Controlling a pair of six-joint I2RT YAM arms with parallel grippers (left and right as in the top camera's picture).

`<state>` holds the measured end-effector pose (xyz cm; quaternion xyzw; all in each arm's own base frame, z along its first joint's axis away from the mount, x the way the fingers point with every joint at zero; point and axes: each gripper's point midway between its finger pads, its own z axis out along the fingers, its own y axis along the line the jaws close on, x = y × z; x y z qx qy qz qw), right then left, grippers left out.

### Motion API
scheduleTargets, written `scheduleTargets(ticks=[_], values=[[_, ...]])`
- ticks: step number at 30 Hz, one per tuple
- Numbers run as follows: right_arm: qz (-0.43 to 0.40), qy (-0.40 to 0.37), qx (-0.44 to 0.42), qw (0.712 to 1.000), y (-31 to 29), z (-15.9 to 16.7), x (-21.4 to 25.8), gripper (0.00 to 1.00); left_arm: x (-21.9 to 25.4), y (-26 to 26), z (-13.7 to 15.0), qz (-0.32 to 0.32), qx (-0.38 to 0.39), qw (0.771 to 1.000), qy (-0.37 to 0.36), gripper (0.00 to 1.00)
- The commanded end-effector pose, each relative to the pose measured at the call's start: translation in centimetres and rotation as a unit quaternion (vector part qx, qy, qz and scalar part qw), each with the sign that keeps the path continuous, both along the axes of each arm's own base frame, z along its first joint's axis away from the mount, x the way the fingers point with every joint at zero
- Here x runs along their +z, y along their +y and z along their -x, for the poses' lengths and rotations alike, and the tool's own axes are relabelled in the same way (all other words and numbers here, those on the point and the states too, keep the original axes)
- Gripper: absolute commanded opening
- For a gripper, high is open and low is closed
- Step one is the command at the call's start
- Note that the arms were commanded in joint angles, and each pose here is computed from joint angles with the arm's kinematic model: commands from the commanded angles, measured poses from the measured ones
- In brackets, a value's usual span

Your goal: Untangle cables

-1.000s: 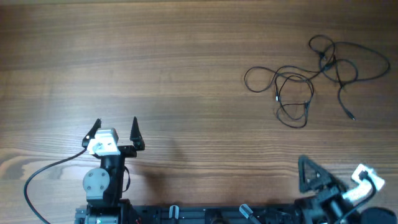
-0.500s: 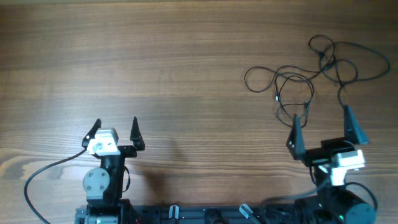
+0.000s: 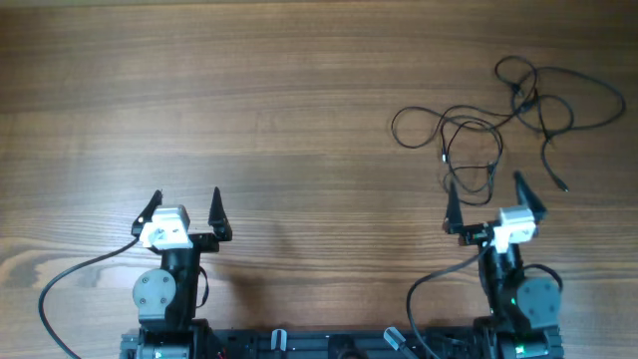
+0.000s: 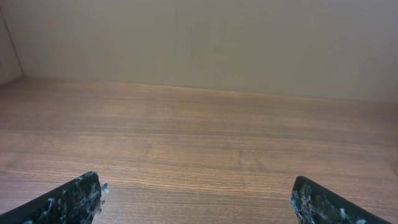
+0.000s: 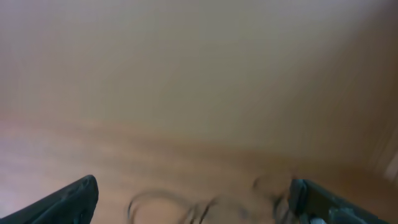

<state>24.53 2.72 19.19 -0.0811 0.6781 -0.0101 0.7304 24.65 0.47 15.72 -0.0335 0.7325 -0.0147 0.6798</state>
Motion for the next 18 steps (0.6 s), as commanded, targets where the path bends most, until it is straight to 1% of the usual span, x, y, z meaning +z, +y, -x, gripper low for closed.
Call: scheduleTargets(ticks=[1, 5, 10, 18], values=[[-0.020, 0.030, -0.015, 0.999, -0.62, -0.05, -1.44, 1.00, -0.04, -0.27, 0.04, -0.007, -0.007, 1.000, 0.000, 1.00], [-0.013, 0.030, -0.022, 0.999, -0.94, -0.08, -1.47, 1.00, -0.04, -0.27, 0.04, -0.007, -0.007, 1.000, 0.000, 1.00], [-0.054, 0.032, -0.033, 0.998, -1.52, -0.11, -1.45, 1.00, -0.04, -0.26, 0.04, -0.007, -0.007, 1.000, 0.000, 1.00], [-0.052, 0.031, -0.034, 0.998, -1.56, -0.12, -1.43, 1.00, -0.04, -0.27, 0.04, -0.007, -0.007, 1.000, 0.000, 1.00]])
